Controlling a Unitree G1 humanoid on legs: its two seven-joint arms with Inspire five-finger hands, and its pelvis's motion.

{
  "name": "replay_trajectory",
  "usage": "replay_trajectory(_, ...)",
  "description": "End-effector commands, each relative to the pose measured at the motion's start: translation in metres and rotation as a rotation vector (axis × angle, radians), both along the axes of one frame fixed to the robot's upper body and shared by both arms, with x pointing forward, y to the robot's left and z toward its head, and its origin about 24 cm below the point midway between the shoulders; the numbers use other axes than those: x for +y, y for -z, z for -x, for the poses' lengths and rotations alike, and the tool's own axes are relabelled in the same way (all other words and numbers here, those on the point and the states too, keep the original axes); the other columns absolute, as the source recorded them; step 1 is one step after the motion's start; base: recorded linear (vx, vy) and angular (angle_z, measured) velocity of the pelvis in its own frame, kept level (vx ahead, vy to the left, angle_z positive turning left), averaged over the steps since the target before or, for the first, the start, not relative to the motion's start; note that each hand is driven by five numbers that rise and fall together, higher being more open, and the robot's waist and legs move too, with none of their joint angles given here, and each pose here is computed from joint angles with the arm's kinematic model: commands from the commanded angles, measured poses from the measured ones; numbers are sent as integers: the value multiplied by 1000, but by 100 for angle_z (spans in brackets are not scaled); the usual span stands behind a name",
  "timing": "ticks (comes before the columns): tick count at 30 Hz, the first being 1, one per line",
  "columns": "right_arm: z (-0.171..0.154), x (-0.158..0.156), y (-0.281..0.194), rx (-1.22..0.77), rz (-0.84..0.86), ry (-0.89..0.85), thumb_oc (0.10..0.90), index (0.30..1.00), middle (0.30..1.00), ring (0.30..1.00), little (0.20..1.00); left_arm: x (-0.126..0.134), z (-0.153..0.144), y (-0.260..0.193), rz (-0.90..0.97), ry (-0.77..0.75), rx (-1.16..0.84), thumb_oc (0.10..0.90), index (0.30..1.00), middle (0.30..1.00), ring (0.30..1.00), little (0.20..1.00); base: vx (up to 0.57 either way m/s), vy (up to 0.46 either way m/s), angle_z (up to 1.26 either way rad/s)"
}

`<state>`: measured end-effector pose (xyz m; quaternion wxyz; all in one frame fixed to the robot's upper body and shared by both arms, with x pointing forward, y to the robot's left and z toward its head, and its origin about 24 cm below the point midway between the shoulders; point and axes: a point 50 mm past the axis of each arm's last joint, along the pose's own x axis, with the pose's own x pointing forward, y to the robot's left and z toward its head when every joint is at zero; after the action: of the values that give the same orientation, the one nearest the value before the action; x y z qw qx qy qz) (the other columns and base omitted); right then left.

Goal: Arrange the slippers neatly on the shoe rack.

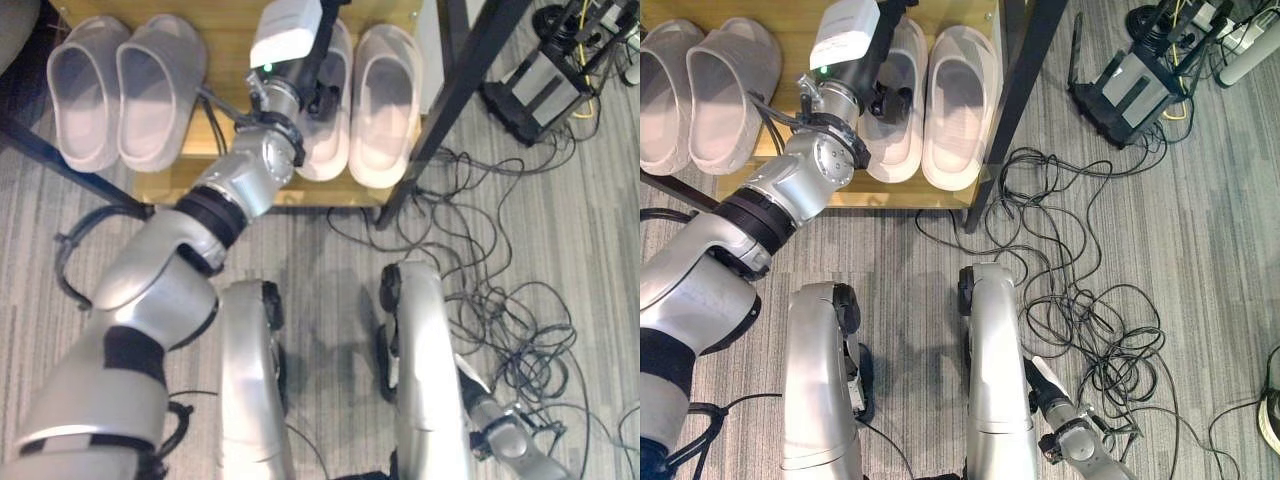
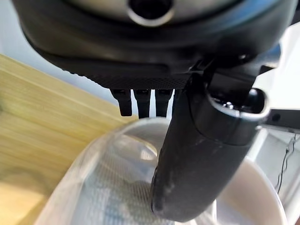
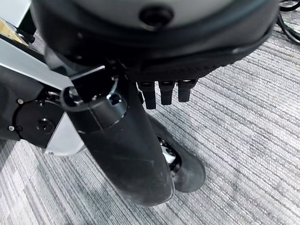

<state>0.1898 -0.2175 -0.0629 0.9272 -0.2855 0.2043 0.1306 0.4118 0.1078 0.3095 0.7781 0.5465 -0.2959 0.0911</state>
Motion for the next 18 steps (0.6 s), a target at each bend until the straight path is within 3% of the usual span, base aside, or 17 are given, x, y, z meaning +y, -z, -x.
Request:
replay_trajectory(1,-17,5,-26,-157,-14,-53,800,900,900,900,900,9,32,-96,69,34,-325,800,900,900,900,900,0,0,0)
replay_trajectory(7,-13,6,-24,-153,-16,-37,800,900,900,900,900,5,45,-103,108,97,-390,800,900,900,900,900,0,0,0)
replay_trajectory(11,-15,10,-24,-160,-15,-31,800,900,900,900,900,-13,57,-96,104,182,-446,800,900,900,900,900,0,0,0)
replay_trajectory(18,-13,6,-26,-166,-16,3,800,900,900,900,900,-27,57,-73,75,235,-368,800,900,900,900,900,-2,-5,3)
